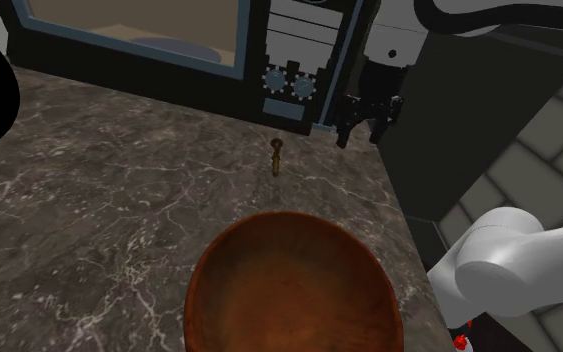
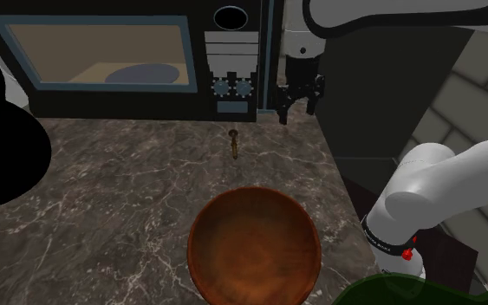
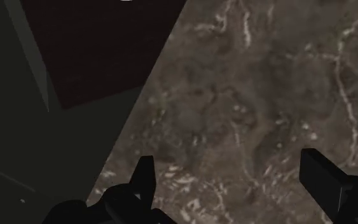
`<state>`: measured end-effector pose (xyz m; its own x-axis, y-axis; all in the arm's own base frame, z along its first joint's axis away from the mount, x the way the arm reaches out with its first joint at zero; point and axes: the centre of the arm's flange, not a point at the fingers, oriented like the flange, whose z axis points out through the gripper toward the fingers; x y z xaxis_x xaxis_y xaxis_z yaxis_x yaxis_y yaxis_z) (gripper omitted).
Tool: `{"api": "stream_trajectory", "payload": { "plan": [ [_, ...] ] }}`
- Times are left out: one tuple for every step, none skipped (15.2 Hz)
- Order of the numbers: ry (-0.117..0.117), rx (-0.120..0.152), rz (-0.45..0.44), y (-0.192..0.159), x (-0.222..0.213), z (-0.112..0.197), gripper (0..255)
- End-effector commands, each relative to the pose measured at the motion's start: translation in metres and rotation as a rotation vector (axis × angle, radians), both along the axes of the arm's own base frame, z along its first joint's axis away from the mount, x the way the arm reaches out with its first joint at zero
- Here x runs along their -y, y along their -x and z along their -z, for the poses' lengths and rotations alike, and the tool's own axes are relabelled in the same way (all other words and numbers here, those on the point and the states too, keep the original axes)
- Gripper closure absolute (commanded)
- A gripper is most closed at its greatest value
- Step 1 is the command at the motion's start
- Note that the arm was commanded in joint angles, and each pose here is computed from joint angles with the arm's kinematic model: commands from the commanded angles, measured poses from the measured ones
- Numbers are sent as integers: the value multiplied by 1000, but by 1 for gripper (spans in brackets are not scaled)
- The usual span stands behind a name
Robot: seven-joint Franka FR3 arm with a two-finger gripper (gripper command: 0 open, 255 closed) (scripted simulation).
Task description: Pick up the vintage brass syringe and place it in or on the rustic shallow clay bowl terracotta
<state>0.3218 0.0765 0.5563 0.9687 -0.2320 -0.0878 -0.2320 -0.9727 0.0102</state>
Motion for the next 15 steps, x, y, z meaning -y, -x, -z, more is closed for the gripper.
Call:
{"api": "stream_trajectory", "payload": {
  "plan": [
    [-11,-3,25,-3,-24,-3,0],
    [-17,-2,37,-5,-36,-4,0],
    [-23,-1,49,-7,-48,-6,0],
    [-29,-1,62,-9,-60,-8,0],
    [-34,0,74,-12,-72,-10,0],
    [-40,1,86,-14,-83,-12,0],
    [-46,2,98,-17,-95,-14,0],
    [-52,2,110,-20,-107,-16,0],
    [-58,3,122,-23,-118,-18,0],
    [-63,4,135,-26,-130,-20,0],
    [-69,5,147,-29,-141,-22,0],
    [-75,6,159,-32,-153,-24,0],
    [-81,6,171,-36,-164,-27,0],
    [-85,7,180,-38,-173,-29,0],
    [-85,7,180,-38,-173,-23,0]
  ]
}}
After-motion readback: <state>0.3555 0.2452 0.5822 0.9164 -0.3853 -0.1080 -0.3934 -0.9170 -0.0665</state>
